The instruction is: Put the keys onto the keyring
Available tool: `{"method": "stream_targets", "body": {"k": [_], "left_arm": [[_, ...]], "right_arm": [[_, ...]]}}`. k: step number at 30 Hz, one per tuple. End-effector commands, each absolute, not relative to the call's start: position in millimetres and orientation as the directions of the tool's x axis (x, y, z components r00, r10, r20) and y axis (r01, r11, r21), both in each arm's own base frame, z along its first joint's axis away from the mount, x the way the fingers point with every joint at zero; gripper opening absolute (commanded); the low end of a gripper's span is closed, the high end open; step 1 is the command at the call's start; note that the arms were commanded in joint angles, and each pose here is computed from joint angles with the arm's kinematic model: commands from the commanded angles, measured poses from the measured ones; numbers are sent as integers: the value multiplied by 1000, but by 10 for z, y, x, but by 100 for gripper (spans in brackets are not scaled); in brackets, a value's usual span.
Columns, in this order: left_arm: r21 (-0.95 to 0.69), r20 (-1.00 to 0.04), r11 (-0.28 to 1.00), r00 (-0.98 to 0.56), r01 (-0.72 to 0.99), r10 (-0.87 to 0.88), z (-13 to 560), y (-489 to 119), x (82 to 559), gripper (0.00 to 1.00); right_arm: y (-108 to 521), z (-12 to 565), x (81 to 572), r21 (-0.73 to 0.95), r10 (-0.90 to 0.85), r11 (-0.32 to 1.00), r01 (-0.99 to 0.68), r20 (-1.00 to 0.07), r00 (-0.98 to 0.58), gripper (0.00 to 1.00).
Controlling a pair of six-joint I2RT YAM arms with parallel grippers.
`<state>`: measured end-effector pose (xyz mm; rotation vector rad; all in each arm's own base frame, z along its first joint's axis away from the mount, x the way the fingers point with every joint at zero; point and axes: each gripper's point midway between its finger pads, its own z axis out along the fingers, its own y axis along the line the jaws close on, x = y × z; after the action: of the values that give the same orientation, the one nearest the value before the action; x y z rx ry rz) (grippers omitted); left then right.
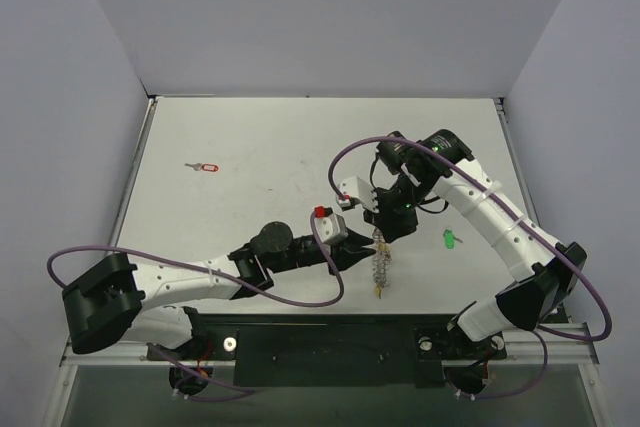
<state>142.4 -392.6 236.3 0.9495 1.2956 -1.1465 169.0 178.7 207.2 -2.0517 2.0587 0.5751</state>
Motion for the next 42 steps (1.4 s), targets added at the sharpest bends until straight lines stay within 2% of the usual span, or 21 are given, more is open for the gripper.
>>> {"method": "stream_targets", "body": {"k": [1,26,29,34,40,41,42], "left_arm": [[-52,-985,206,-16,977,-174,2647,-4069,1477,34],[-37,-989,222,-4,974,-151,2558,-4258,1601,35],[-37,-989,210,-6,977,-149,2547,-4284,1590,27],[-38,-990,192,-10,981,-144,2529,-4297,1561,0],[-53,-990,186,-27,981,-138,2493,-4273,1534,0],[-63,-990,186,-38,980,-136,2468,-4266,1530,4],[-67,-989,187,-40,980,-142,2476,-4260,1527,13]], "right_arm": [[1616,2159,1413,245,-944,-15,-969,-323,-67,0],[1653,2159,1323,292,-935,-48,-955,-349,-60,0],[1657,2154,1325,295,-934,-49,-954,-351,-61,0],[1668,2157,1307,302,-931,-53,-952,-361,-63,0],[1679,2166,1300,306,-925,-55,-950,-373,-67,0],[1679,2167,1291,308,-925,-57,-950,-375,-66,0],[1674,2170,1295,307,-924,-54,-950,-376,-69,0]]}}
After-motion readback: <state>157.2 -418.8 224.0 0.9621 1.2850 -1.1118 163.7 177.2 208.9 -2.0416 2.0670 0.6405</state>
